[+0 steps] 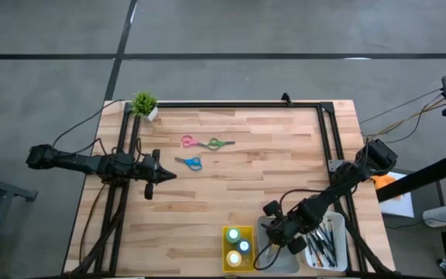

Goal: Pick & Place Paint Supplies
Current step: Put the yellow scissors into the gray bin, then put the green scissors into the gray bin

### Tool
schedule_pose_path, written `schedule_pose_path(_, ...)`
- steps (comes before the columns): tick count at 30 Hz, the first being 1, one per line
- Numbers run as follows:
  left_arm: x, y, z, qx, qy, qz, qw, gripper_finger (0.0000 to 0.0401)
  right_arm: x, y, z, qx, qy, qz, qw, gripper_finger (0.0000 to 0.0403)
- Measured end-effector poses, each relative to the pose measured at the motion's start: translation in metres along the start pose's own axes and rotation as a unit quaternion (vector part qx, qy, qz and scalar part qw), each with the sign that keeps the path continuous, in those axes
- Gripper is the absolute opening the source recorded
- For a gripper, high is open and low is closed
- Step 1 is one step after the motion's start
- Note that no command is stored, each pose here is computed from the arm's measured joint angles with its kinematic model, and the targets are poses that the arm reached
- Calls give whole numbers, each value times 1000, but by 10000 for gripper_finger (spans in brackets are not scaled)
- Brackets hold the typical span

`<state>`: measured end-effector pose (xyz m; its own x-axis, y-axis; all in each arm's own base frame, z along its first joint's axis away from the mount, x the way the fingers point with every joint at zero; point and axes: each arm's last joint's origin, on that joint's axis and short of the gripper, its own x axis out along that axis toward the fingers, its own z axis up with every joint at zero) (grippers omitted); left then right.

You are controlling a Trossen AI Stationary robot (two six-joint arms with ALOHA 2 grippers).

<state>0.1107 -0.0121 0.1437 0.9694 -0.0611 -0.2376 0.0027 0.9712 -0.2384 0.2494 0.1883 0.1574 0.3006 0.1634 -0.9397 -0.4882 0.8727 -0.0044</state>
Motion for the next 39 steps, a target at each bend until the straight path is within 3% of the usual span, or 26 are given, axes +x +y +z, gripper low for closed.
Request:
schedule_pose_path(11,0,0,0,0,0,0,1000,0,0,0,1,0,-5,0,1000,59)
schedule_pose_path(22,0,0,0,0,0,0,1000,0,-20,-2,5,4,-39,0,999,64)
schedule_pose_path(30,0,0,0,0,0,0,1000,0,-64,-10,6,42,-116,-76,990,64)
schedule_pose_path(39,0,0,0,0,0,0,1000,0,-106,-45,3,109,-192,-214,952,64)
